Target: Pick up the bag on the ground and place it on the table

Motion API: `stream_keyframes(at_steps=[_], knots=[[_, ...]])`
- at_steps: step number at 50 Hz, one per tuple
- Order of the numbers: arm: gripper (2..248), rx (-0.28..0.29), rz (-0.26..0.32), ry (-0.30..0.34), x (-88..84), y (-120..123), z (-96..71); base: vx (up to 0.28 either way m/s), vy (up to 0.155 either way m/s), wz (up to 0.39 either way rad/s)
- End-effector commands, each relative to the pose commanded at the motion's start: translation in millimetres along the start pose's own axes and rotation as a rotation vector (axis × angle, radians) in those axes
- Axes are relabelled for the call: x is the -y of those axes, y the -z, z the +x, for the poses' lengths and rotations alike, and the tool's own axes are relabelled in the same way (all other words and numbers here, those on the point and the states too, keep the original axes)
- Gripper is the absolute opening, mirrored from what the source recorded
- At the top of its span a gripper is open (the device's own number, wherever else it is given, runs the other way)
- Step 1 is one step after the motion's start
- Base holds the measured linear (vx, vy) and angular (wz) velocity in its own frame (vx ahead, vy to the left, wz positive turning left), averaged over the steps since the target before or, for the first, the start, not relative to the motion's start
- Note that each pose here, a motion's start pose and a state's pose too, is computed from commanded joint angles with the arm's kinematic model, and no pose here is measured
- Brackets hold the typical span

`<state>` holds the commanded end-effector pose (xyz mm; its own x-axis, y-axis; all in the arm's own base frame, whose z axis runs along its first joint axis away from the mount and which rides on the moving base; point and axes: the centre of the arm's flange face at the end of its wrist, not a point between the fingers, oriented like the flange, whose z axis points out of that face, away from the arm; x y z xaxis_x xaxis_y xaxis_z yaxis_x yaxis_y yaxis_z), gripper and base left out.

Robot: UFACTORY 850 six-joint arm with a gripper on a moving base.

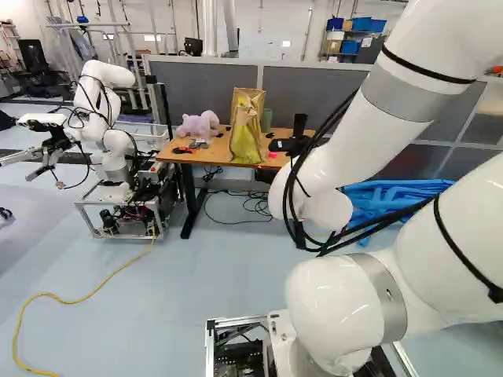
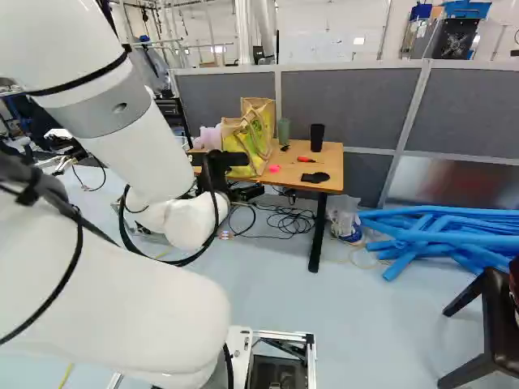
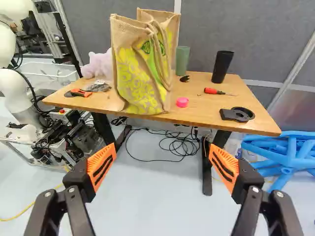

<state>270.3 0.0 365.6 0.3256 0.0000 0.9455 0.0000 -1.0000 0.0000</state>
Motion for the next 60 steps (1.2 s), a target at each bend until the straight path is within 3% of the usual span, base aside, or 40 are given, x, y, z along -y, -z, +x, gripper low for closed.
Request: stream_keyframes(at_steps=[60], knots=[[247, 0.000, 0.000, 0.000, 0.0, 0.0, 0.0, 0.000, 0.000, 0.000]])
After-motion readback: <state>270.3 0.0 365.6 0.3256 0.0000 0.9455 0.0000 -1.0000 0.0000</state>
